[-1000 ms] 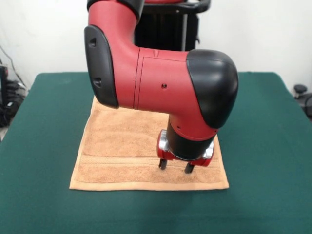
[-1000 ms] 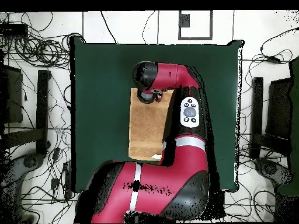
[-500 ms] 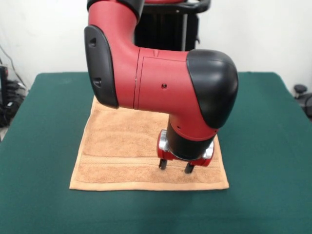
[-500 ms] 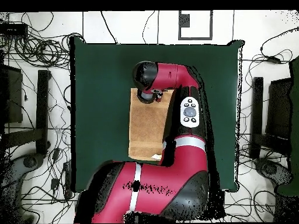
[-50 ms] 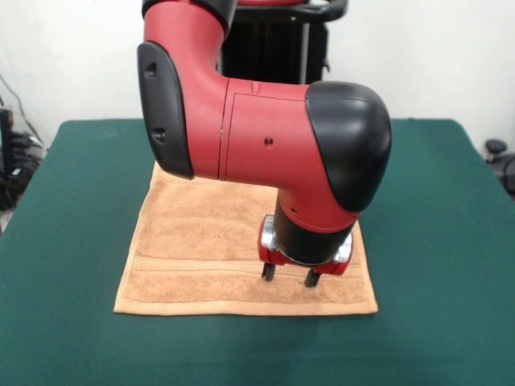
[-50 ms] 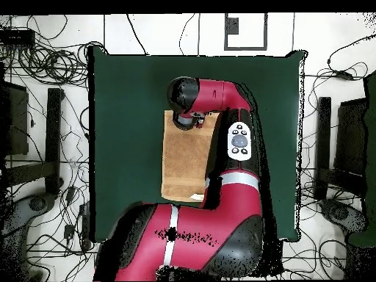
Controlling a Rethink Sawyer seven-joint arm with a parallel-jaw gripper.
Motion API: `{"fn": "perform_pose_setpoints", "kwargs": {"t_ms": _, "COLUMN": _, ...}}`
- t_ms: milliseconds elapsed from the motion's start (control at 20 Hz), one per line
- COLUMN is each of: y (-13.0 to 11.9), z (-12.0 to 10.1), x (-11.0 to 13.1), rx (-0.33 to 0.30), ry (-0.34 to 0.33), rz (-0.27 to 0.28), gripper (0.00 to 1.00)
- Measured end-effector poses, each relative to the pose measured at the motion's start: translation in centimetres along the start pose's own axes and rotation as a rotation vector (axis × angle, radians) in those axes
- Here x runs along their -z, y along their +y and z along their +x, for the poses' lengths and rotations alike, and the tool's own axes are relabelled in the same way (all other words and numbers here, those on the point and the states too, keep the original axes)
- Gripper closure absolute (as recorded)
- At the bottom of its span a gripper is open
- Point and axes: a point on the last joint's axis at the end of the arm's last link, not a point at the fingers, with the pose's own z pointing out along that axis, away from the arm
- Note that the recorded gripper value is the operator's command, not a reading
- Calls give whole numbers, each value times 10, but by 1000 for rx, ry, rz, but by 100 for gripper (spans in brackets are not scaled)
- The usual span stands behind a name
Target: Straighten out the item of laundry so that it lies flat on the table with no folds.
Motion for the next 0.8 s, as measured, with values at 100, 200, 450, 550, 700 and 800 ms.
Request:
{"fn": "perform_pose_setpoints", "kwargs": {"t_ms": 100, "y": 0, "z": -1, "x": 0, "rx": -2, "ry": -2, "rz": -3, "gripper": 0}}
{"fn": "perform_pose_setpoints", "kwargs": {"t_ms": 200, "y": -1, "z": -2, "x": 1, "rx": -6, "ry": -4, "rz": -8, "gripper": 0}}
{"fn": "perform_pose_setpoints", "kwargs": {"t_ms": 450, "y": -4, "z": -4, "x": 1, "rx": -15, "ry": -12, "rz": -18, "gripper": 0}}
{"fn": "perform_pose_setpoints", "kwargs": {"t_ms": 550, "y": -5, "z": -5, "x": 2, "rx": -18, "ry": -14, "rz": -22, "gripper": 0}}
{"fn": "perform_pose_setpoints", "kwargs": {"t_ms": 700, "y": -7, "z": -7, "x": 2, "rx": -26, "ry": -22, "rz": -31, "gripper": 0}}
{"fn": "perform_pose_setpoints", "kwargs": {"t_ms": 800, "y": -8, "z": -8, "x": 3, "rx": -28, "ry": -25, "rz": -33, "gripper": 0}}
